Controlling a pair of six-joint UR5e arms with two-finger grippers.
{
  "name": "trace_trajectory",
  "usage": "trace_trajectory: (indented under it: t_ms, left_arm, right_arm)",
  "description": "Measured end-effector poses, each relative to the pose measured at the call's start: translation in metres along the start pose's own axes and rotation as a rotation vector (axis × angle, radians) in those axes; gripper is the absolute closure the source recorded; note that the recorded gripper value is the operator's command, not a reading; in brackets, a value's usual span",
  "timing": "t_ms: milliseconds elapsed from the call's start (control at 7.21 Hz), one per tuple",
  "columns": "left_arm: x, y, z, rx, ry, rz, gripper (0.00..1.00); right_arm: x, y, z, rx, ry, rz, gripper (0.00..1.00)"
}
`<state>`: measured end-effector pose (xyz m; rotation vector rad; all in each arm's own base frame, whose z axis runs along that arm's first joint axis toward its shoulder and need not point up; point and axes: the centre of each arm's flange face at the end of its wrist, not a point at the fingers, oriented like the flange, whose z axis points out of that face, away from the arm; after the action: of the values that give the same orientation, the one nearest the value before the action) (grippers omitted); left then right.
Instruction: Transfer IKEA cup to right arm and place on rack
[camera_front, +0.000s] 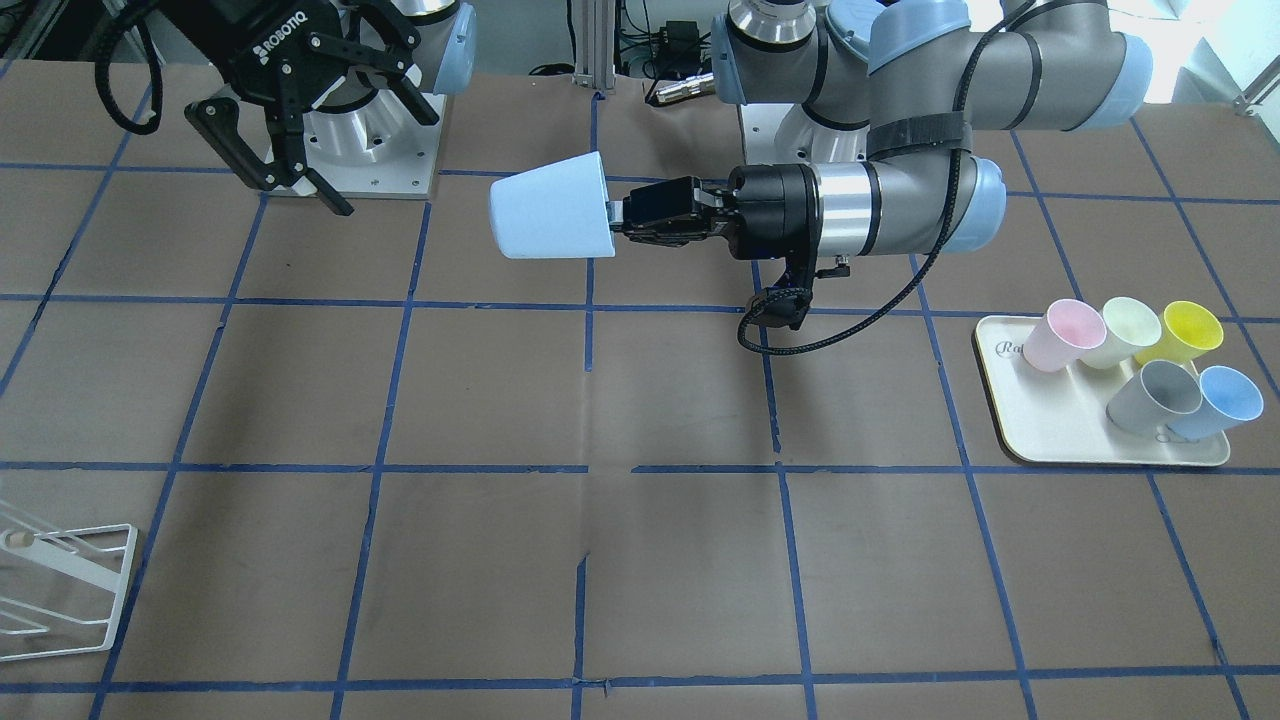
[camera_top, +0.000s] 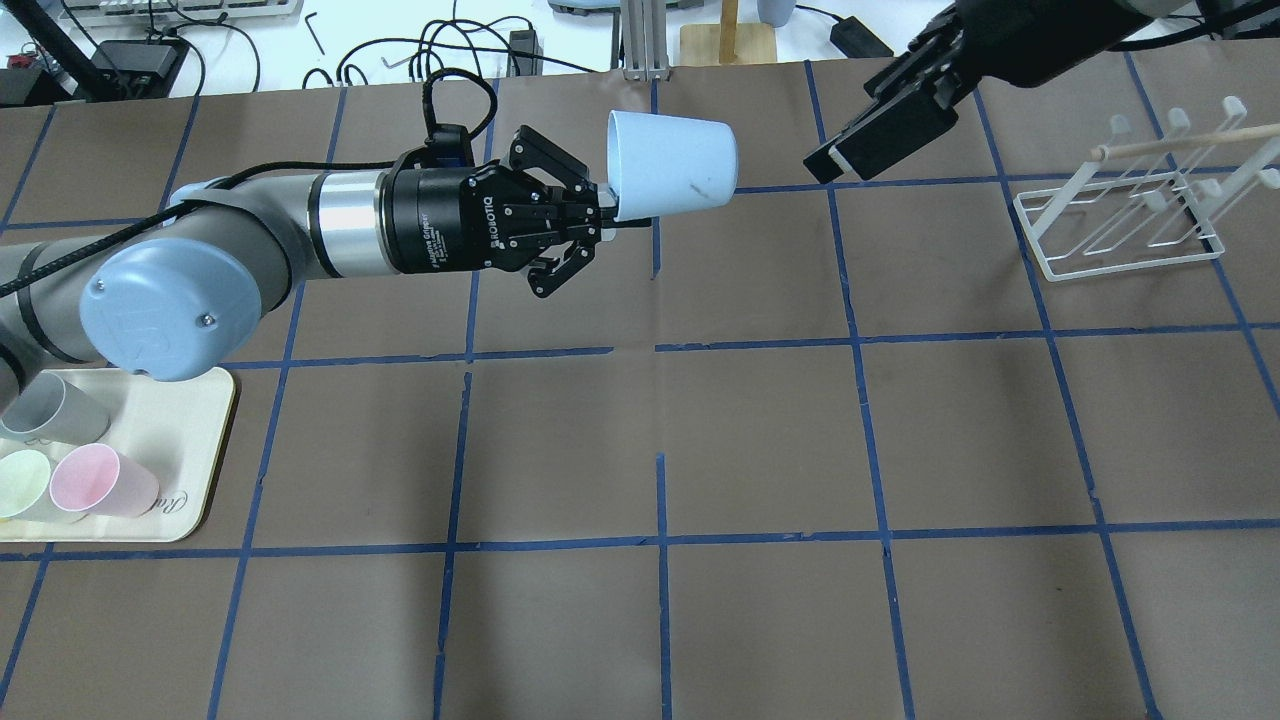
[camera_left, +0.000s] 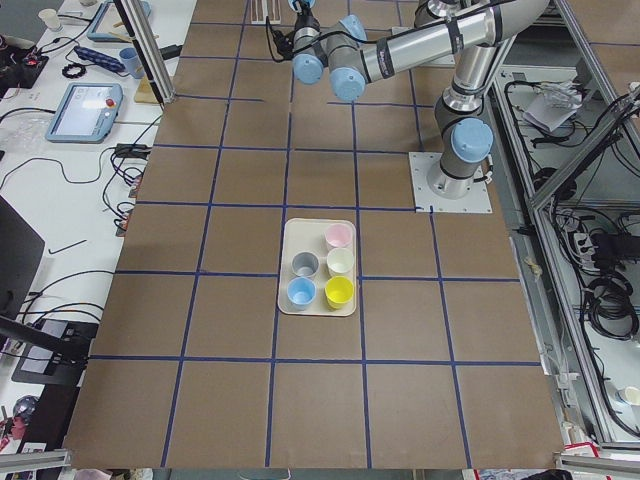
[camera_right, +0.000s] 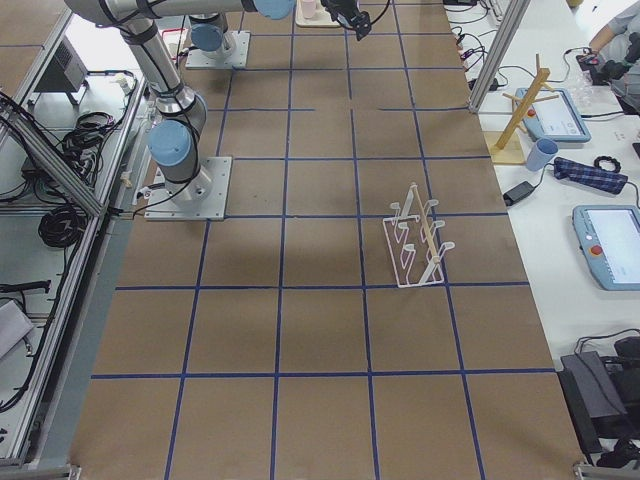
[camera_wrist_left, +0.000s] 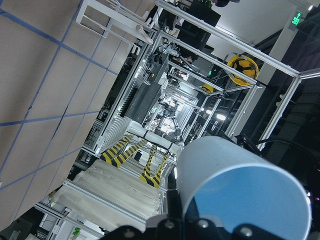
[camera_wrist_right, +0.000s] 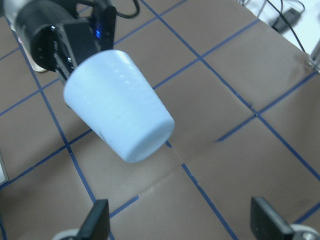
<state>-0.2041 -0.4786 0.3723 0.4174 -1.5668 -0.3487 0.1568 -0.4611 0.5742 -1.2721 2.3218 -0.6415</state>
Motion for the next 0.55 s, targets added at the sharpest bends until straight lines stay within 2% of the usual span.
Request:
trace_trajectory:
  t_ms: [277,555]
  left_arm:
    - [0.001,0.003,0.002,-0.003,0.001,0.003,1.0]
    - [0.001,0.004,0.003,-0.004,0.001,0.006,1.0]
  right_arm:
    - [0.003,-0.003,-0.006,0.116,-0.043,-0.152,0.0]
    - [0.019,0.005,-0.014,0.217,-0.045,-0.285,0.0]
